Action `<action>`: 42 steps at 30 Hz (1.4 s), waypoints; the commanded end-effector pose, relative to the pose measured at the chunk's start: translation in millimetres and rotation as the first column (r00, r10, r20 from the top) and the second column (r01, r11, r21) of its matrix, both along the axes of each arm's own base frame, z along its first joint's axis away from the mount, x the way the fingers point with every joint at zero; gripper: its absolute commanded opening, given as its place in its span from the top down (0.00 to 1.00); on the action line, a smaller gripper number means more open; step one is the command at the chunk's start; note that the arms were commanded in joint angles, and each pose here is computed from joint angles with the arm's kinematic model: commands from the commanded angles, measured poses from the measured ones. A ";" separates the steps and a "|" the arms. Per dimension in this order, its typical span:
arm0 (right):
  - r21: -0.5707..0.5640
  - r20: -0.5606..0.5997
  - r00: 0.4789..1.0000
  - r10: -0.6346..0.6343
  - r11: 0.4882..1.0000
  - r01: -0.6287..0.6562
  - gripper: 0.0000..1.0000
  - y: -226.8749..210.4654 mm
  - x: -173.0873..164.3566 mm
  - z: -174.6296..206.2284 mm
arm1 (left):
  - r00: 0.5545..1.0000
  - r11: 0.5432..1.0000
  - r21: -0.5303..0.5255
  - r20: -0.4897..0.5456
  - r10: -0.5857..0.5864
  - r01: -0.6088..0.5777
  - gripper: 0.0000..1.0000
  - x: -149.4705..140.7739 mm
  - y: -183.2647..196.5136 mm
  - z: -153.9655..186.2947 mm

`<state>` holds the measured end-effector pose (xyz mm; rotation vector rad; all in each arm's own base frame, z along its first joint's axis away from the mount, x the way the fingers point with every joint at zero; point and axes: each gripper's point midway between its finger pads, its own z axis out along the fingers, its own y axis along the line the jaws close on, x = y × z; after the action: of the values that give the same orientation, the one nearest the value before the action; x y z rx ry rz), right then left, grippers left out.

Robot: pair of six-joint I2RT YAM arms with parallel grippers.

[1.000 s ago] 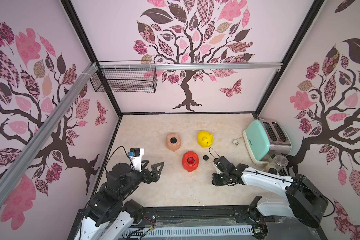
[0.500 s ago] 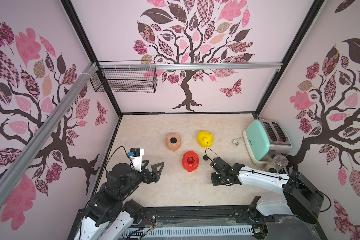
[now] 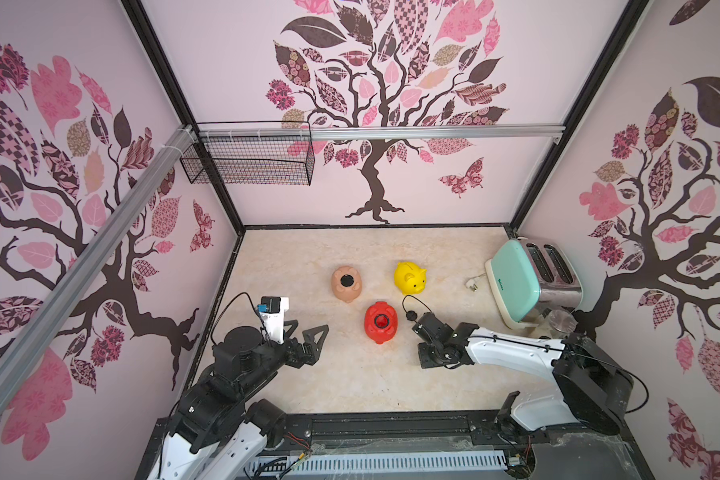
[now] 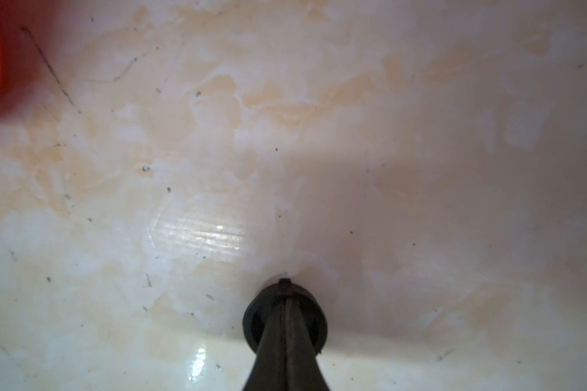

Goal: Close piggy banks
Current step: Pick up the knob at the center of the board.

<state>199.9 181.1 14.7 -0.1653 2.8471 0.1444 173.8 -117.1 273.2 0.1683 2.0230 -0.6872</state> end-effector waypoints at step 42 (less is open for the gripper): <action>-0.170 -0.063 0.976 -0.210 0.966 0.197 1.00 -26.9 -3.6 -15.7 | 1.000 1.000 -0.015 0.003 -0.012 0.012 0.02 -3.8 -2.1 -1.7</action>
<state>204.5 170.2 14.5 0.0740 2.8819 0.0093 169.8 -119.3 272.0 0.1793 2.0190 -0.7064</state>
